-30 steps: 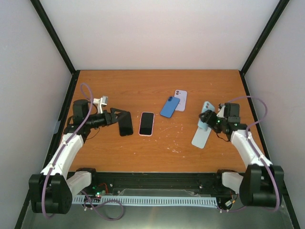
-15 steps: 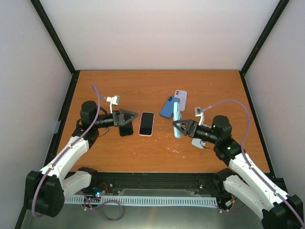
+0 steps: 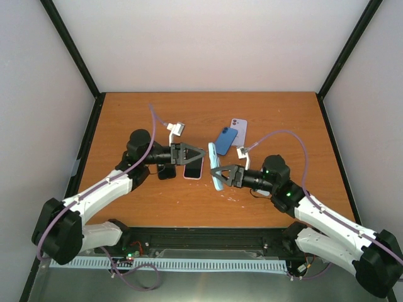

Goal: Put the phone into the phone case

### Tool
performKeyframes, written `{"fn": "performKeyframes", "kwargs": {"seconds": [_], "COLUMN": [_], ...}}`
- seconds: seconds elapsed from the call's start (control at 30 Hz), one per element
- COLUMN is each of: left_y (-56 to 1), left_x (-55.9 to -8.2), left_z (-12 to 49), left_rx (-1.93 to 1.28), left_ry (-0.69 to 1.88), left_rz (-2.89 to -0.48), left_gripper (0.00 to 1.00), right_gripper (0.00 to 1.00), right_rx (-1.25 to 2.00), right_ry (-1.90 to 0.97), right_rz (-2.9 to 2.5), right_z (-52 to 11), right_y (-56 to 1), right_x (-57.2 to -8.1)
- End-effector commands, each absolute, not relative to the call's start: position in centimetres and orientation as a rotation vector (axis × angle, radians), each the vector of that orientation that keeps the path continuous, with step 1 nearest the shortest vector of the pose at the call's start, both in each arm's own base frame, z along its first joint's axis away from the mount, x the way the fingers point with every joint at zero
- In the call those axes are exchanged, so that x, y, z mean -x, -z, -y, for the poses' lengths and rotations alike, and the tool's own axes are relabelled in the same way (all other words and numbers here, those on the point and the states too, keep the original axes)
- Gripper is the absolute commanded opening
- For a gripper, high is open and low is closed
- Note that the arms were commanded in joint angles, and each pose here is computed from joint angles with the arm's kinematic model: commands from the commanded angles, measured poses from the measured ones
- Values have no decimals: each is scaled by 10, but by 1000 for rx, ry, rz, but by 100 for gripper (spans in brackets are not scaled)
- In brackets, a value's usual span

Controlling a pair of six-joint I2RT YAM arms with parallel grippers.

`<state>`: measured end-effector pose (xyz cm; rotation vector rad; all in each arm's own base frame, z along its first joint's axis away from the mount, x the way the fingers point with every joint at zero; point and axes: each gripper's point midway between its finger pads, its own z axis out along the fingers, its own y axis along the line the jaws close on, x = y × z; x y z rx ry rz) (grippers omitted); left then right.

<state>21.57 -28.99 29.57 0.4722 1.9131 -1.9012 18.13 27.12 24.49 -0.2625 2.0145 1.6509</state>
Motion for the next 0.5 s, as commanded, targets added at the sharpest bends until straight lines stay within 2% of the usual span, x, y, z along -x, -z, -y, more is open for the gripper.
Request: {"fn": "performKeyframes", "kwargs": {"seconds": [0.0,0.13,0.2,0.33,0.47], "left_y": [-321,-311,-309,-305,-301], "left_x": [-216,-217,-217,-219,-219], "left_z": [305,308,307,307,307], "left_rx": [-533,-517,-512,-510,-512], "left_ry": [1902,1907,1899,1875,1855], "left_rz": [-1824,-1851,-1850,-1865,-1881], "left_gripper": [62,32,21,7,0], "right_gripper": [59,59,60,67,88], "right_rx": [317,324,313,295,247], "right_ry": [-1689,-1679,-1661,-1622,-1550], "right_rz": [-1915,-1934,-1946,-1982,-2047], "right_z": [-285,-287,-286,-282,-275], "right_y": [-271,-265,-262,-253,-241], "right_x": [-176,-175,-176,-177,-180]}}
